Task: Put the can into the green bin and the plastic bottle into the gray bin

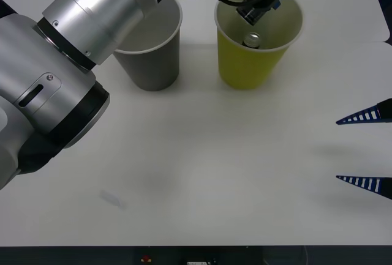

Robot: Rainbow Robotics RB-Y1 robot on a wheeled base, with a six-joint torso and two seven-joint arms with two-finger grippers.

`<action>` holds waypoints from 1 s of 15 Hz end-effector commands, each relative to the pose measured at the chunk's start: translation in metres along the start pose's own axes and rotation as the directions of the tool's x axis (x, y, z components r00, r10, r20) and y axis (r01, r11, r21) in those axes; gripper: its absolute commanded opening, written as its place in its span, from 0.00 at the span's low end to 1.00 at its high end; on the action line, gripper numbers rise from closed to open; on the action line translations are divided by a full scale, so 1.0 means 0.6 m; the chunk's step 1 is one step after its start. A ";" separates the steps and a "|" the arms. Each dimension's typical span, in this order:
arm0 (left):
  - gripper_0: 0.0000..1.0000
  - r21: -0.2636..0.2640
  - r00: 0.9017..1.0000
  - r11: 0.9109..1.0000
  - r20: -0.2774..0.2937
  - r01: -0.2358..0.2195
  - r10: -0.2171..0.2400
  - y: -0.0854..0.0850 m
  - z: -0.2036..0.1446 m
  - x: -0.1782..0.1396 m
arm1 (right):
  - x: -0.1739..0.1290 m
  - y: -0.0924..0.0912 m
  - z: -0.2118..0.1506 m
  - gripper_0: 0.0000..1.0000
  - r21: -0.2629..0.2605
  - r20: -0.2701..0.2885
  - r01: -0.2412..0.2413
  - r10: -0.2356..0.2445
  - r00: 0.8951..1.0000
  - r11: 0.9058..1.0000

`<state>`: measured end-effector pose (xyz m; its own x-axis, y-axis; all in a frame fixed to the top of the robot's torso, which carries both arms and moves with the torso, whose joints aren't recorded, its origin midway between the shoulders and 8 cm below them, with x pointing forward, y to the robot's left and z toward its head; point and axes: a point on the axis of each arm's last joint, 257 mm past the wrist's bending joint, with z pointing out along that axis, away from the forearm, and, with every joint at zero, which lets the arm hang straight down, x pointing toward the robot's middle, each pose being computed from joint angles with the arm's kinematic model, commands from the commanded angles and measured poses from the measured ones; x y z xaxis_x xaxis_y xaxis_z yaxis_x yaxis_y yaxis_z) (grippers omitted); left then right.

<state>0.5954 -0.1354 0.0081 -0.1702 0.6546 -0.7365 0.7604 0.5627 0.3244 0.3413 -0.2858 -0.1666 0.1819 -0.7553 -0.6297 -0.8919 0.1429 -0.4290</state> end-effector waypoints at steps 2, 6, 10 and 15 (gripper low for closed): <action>0.77 -0.007 0.999 0.999 -0.030 -0.033 0.032 0.003 0.000 0.013 | 0.000 0.000 0.000 1.00 0.000 0.000 0.000 0.000 1.000 1.000; 1.00 0.000 0.998 0.999 -0.038 -0.055 0.055 0.002 -0.002 0.016 | 0.000 0.000 0.000 1.00 0.000 0.000 0.000 0.000 1.000 1.000; 1.00 0.124 0.997 0.990 0.030 -0.071 0.067 0.004 -0.038 0.028 | 0.000 0.000 0.000 1.00 0.000 0.000 0.000 0.000 1.000 1.000; 1.00 0.192 0.984 0.967 0.098 -0.165 0.149 0.022 -0.119 0.059 | 0.000 0.000 0.000 1.00 0.000 0.000 0.000 0.000 1.000 1.000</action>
<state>0.5587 -0.0747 0.0273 -0.0191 0.6828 -0.7304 0.8821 0.3554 0.3092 0.3413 -0.2858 -0.1666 0.1820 -0.7553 -0.6296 -0.8919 0.1428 -0.4291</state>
